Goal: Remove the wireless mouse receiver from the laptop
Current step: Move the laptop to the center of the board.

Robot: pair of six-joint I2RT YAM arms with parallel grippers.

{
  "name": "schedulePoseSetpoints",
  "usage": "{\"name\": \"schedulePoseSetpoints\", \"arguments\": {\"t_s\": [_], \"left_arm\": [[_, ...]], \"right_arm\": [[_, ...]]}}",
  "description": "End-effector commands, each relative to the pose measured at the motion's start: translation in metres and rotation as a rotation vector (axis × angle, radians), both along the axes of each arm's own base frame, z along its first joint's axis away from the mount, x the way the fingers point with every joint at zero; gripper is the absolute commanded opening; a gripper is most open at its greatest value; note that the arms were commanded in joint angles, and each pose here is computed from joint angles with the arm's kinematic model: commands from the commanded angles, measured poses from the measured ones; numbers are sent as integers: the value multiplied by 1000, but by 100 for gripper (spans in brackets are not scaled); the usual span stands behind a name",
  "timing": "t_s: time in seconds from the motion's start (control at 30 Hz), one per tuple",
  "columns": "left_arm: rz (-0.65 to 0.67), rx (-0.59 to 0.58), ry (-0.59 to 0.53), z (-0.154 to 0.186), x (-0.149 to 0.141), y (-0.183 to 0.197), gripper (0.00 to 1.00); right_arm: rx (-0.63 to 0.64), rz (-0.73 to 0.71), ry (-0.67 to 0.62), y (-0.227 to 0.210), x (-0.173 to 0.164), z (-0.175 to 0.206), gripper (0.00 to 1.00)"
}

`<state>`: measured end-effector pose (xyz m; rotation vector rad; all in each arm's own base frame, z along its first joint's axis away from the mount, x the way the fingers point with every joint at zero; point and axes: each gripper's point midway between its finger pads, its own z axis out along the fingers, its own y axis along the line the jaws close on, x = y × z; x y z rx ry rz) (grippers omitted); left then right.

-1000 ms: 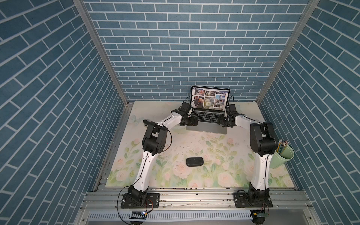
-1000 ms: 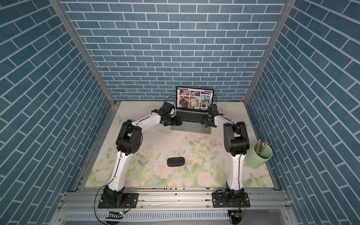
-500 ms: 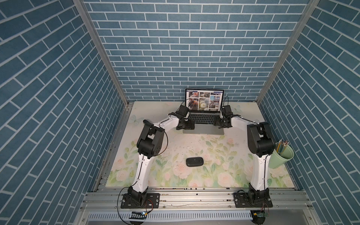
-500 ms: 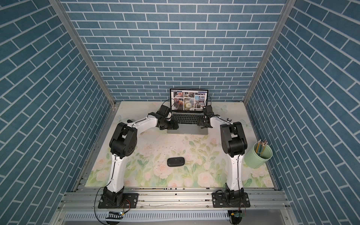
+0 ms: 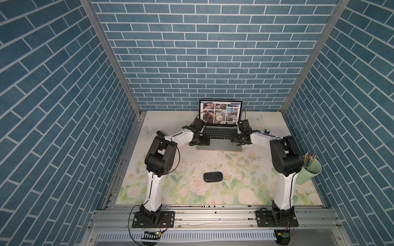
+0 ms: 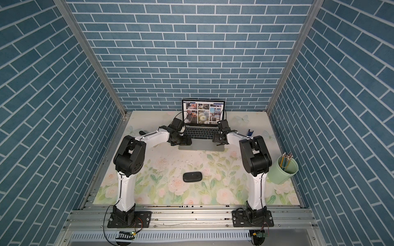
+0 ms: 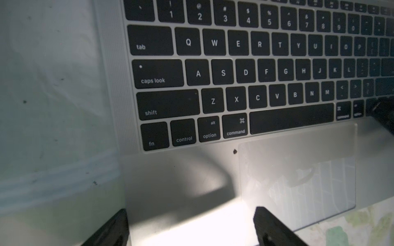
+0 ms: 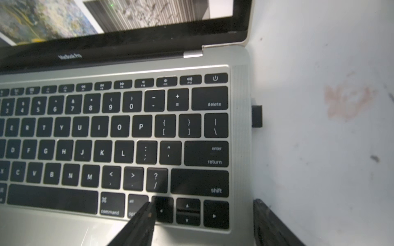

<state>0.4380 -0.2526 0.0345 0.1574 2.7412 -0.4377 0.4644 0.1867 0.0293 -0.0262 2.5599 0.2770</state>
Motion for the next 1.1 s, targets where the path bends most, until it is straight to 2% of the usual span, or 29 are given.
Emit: {"name": "schedulePoseSetpoints", "arguments": {"t_s": [0.0, 0.4, 1.07], "left_arm": [[-115, -85, 124, -8, -49, -43, 95], [-149, -107, 110, 10, -73, -59, 95], [-139, -72, 113, 3, -78, -55, 97]], "right_arm": [[128, 160, 231, 59, -76, -28, 73], [123, 163, 240, 58, -89, -30, 73], [118, 166, 254, 57, -107, -34, 74]]}}
